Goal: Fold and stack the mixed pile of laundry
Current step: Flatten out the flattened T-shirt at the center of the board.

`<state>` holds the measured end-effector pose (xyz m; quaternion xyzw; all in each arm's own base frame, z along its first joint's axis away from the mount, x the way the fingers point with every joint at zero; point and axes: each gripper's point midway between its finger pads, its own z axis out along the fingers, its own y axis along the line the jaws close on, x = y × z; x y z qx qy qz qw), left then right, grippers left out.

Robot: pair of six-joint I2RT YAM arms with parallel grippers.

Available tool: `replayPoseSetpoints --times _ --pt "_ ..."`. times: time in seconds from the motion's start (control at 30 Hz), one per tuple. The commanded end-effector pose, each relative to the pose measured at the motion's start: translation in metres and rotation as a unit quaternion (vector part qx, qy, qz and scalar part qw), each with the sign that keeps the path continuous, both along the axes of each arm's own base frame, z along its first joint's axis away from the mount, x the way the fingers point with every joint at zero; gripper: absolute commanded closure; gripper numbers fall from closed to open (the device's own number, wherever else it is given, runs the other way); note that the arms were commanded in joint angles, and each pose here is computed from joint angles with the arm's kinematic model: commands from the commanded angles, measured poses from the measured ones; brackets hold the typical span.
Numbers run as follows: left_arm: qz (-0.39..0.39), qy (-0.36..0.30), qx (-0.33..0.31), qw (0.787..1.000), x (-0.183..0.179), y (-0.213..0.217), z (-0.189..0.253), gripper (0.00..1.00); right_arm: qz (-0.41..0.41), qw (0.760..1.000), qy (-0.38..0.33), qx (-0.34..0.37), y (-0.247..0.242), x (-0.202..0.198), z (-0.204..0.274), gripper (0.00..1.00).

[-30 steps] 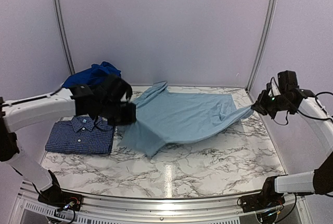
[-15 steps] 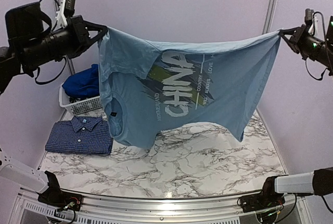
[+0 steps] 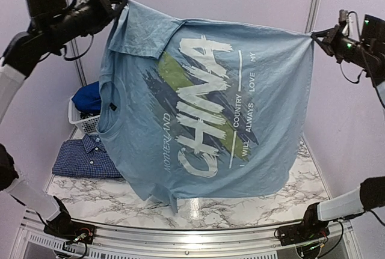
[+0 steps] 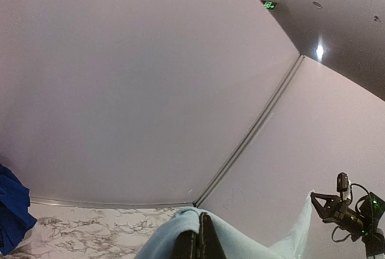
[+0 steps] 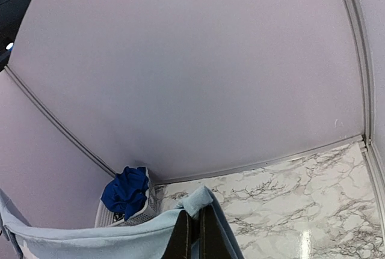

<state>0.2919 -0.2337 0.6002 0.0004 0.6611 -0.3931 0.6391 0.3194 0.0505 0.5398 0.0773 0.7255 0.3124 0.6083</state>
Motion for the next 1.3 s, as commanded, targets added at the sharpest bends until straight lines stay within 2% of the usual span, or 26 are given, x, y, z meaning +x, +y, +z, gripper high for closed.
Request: replayPoseSetpoints --times 0.0,0.13,0.23,0.3,0.37,0.43,0.53,0.6,0.77,0.8,0.83,0.87,0.9,0.93,1.0,1.03,1.1,1.27 --pt "0.008 -0.007 -0.036 0.999 0.086 -0.014 -0.006 1.00 -0.022 0.999 0.010 0.023 -0.014 0.082 -0.018 1.00" --pt "-0.003 -0.057 -0.081 0.995 0.127 -0.010 0.038 1.00 -0.006 0.998 -0.031 0.052 -0.016 0.127 0.022 1.00" --pt "-0.033 -0.130 -0.165 0.977 0.116 0.013 0.093 1.00 0.021 0.993 -0.086 0.076 -0.014 0.138 0.072 1.00" --pt "-0.043 -0.166 -0.205 0.964 0.103 0.033 0.116 1.00 0.049 0.985 -0.129 0.104 -0.012 0.127 0.104 1.00" --pt "-0.046 -0.177 -0.207 0.961 0.094 0.040 0.123 1.00 0.071 0.978 -0.144 0.131 -0.012 0.118 0.115 1.00" --pt "-0.058 -0.169 -0.190 0.965 0.089 0.035 0.119 1.00 0.072 0.980 -0.134 0.130 -0.012 0.117 0.104 1.00" --pt "-0.079 -0.109 -0.135 0.982 0.101 0.014 0.068 1.00 0.059 0.988 -0.096 0.101 -0.012 0.118 0.068 1.00" --pt "-0.090 -0.081 -0.102 0.987 0.092 0.005 0.031 1.00 0.048 0.995 -0.036 0.077 -0.014 0.122 0.013 1.00" --pt "-0.109 0.050 -0.033 0.992 0.074 -0.005 -0.122 1.00 0.007 0.991 0.122 0.050 -0.018 0.082 -0.143 1.00" --pt "-0.116 0.083 -0.017 0.990 0.066 -0.006 -0.157 1.00 0.002 0.985 0.162 0.053 -0.018 0.069 -0.178 0.93" --pt "-0.126 0.114 -0.001 0.985 0.054 -0.006 -0.187 1.00 0.001 0.977 0.205 0.052 -0.018 0.054 -0.214 0.76" --pt "-0.135 0.135 0.010 0.981 0.039 -0.006 -0.209 0.95 0.005 0.970 0.238 0.048 -0.015 0.033 -0.238 0.74" --pt "-0.135 0.150 0.021 0.979 0.023 -0.003 -0.228 0.84 0.003 0.963 0.265 0.046 -0.014 0.016 -0.256 0.68" --pt "-0.133 0.166 0.032 0.977 0.007 -0.002 -0.242 0.59 -0.008 0.961 0.273 0.044 -0.015 0.000 -0.264 0.57" --pt "-0.130 0.180 0.050 0.974 -0.019 0.004 -0.254 0.18 -0.036 0.965 0.257 0.041 -0.021 -0.018 -0.257 0.38" --pt "-0.131 0.184 0.056 0.973 -0.028 0.005 -0.255 0.06 -0.044 0.968 0.246 0.040 -0.023 -0.021 -0.250 0.31" --pt "-0.124 0.202 0.077 0.969 -0.036 0.010 -0.263 0.01 -0.054 0.969 0.241 0.029 -0.027 -0.019 -0.242 0.25" --pt "-0.095 0.236 0.112 0.961 -0.027 0.015 -0.296 0.01 -0.006 0.972 0.235 0.014 -0.017 0.010 -0.251 0.26"
